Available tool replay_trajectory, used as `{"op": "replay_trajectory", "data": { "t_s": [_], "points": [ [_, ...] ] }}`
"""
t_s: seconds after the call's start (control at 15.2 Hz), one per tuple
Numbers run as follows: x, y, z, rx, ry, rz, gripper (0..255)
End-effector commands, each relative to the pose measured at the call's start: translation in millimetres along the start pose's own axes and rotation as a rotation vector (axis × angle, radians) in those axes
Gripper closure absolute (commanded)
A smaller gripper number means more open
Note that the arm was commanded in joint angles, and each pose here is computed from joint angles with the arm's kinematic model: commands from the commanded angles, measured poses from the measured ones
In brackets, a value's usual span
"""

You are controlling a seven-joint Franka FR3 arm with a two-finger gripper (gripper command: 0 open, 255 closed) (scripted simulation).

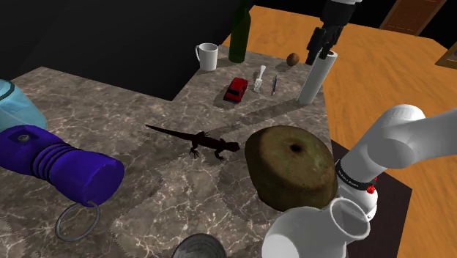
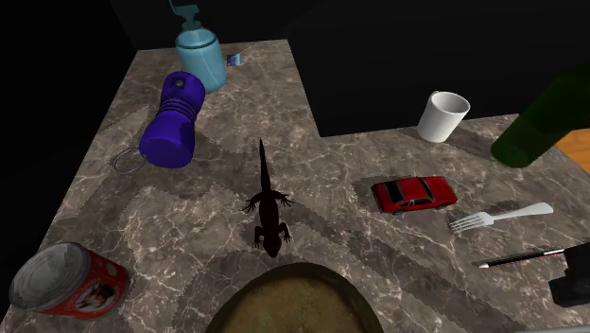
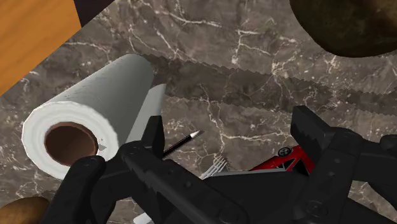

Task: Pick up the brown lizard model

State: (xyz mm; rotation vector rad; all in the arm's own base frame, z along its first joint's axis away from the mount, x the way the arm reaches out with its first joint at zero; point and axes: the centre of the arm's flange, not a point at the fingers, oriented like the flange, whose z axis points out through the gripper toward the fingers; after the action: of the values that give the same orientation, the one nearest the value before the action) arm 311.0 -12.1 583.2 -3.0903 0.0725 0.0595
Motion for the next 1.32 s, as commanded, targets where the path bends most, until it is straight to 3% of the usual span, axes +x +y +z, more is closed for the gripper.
{"op": "replay_trajectory", "data": {
  "t_s": [0.0, 1.25],
  "points": [
    [0, 0, 0, 0.0, 0.0, 0.0, 0],
    [90, -241, 80, -0.082, -0.155, 0.016, 0]
  ]
}}
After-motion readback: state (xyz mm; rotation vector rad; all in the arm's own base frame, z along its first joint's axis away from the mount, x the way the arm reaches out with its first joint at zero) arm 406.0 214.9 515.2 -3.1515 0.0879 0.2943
